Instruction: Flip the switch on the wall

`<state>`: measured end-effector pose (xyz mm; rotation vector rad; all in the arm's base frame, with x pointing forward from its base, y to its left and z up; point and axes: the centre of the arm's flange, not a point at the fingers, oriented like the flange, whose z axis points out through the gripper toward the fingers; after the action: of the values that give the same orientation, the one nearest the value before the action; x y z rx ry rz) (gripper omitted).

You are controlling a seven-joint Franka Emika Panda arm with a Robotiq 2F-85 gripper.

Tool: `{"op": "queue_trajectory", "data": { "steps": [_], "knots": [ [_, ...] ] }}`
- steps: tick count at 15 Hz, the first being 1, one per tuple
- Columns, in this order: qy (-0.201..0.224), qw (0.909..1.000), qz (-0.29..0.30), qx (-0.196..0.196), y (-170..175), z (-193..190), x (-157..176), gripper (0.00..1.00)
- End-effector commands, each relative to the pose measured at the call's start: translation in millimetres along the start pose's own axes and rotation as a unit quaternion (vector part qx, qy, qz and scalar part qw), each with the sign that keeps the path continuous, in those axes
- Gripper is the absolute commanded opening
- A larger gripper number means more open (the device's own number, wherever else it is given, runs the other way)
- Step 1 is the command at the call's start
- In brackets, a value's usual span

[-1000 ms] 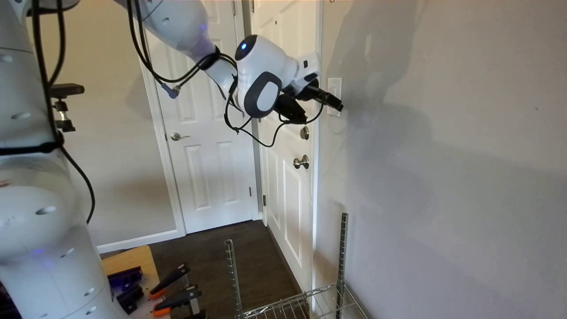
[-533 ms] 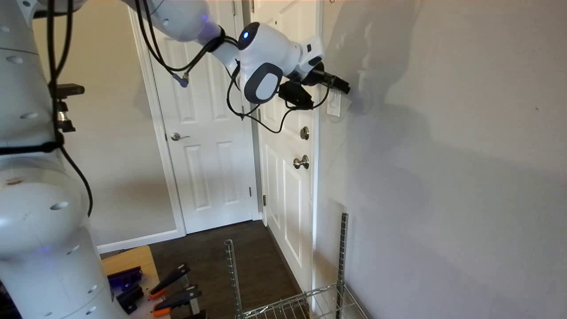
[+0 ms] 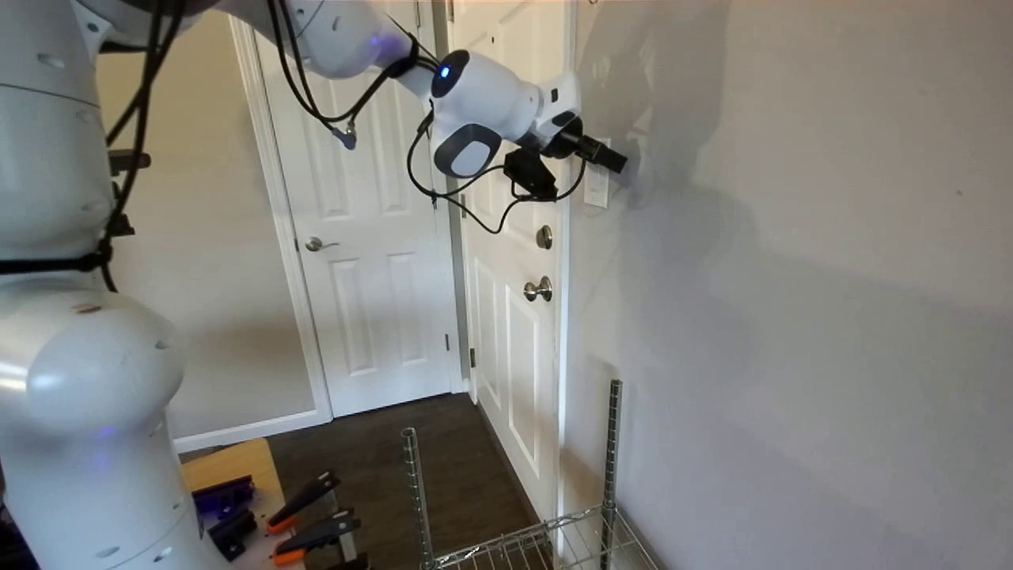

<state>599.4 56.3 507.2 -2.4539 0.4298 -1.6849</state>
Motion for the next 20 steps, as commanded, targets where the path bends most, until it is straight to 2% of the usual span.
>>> {"op": "queue_trajectory", "data": {
  "steps": [1, 6, 11, 15, 16, 20],
  "knots": [
    [0.015, 0.9993, 0.010, -0.032, -43, -5, -35, 1.00],
    [0.040, 0.9983, 0.031, -0.030, -69, -31, -46, 1.00],
    [0.051, 0.9951, 0.069, -0.050, -74, -66, -61, 1.00],
    [0.063, 0.9874, 0.122, -0.078, -67, -99, -78, 1.00],
    [0.051, 0.9920, 0.102, -0.054, -79, -67, -59, 1.00],
    [0.057, 0.9898, 0.113, -0.065, -75, -79, -67, 1.00]
  ]
}}
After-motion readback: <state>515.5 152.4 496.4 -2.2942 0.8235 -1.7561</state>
